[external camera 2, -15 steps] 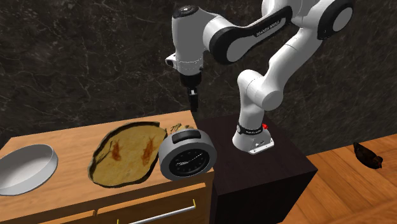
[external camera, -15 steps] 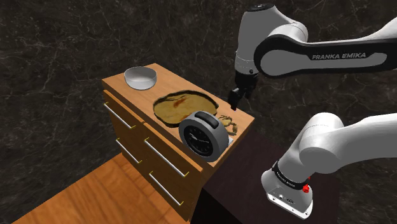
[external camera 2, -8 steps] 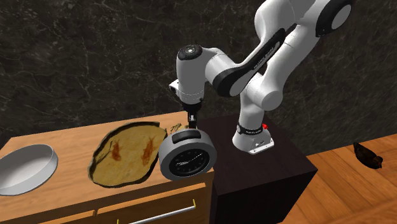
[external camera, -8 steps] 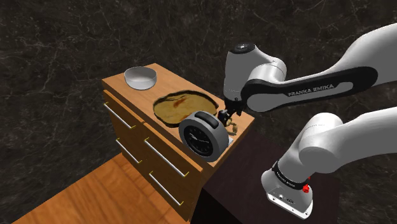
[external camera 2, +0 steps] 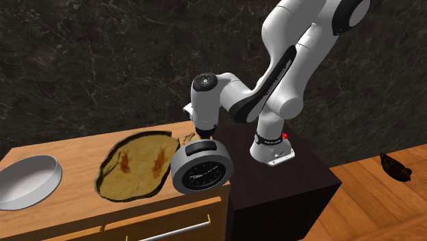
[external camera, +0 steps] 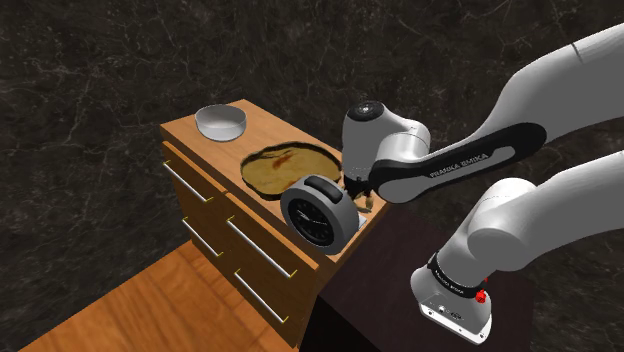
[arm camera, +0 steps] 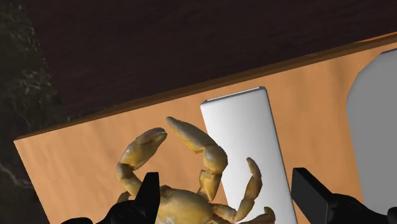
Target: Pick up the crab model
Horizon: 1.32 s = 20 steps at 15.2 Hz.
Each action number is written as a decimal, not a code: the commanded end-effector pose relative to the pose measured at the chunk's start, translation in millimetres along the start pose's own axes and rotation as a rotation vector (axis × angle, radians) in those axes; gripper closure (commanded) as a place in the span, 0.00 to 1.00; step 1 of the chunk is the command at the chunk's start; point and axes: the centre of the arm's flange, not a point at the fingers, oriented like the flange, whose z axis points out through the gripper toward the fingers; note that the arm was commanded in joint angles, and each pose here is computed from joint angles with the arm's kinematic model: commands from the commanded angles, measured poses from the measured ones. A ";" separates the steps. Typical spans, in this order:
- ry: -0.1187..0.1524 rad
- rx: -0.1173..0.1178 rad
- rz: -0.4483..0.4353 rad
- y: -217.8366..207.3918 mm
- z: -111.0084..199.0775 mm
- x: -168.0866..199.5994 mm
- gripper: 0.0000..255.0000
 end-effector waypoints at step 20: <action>0.001 0.000 0.000 4.1 -11.7 0.7 1.00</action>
